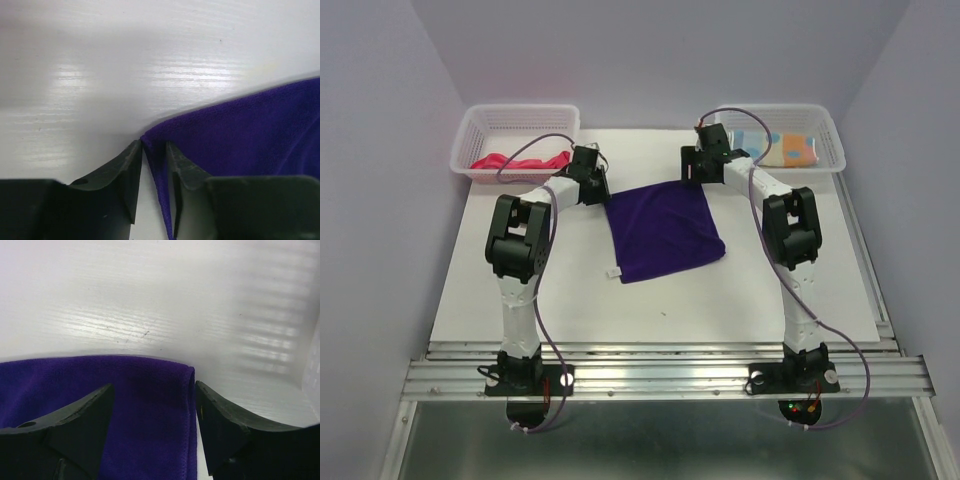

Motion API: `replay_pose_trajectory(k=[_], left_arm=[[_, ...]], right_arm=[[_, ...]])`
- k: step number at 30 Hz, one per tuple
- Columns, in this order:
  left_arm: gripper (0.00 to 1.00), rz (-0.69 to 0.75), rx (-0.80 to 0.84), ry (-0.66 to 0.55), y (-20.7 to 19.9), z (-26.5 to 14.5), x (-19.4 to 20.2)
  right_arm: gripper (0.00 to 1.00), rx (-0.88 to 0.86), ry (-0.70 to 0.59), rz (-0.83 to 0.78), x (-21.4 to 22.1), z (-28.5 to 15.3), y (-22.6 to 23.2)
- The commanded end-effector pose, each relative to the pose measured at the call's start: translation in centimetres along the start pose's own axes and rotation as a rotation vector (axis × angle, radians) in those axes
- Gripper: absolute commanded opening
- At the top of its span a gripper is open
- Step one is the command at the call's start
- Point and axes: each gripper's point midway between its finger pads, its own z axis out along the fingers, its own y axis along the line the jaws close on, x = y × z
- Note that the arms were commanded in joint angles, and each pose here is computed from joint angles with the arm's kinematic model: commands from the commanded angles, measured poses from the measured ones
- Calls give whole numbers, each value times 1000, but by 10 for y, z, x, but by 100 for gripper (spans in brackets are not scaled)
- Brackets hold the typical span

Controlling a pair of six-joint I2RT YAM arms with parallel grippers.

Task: Fold and stack the towels
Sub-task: Fold the towel

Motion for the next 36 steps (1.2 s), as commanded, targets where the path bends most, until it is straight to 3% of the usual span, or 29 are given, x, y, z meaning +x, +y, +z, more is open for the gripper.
replay_pose_trajectory(k=[1, 5, 11, 19, 32, 36], left_arm=[[34, 0, 63, -12, -13, 0, -7], [0, -3, 96, -2, -18, -1, -5], [0, -9, 88, -29, -16, -10, -7], [0, -10, 91, -59, -18, -25, -16], [0, 0, 84, -87, -17, -34, -26], [0, -3, 81, -90, -15, -34, -28]], right_arm=[[70, 12, -8, 1, -1, -3, 0], [70, -6, 3, 11, 8, -9, 1], [69, -15, 10, 30, 13, -13, 3], [54, -25, -16, 36, 6, -21, 5], [55, 14, -52, 7, -17, -12, 2], [45, 12, -41, 0, -17, -9, 3]])
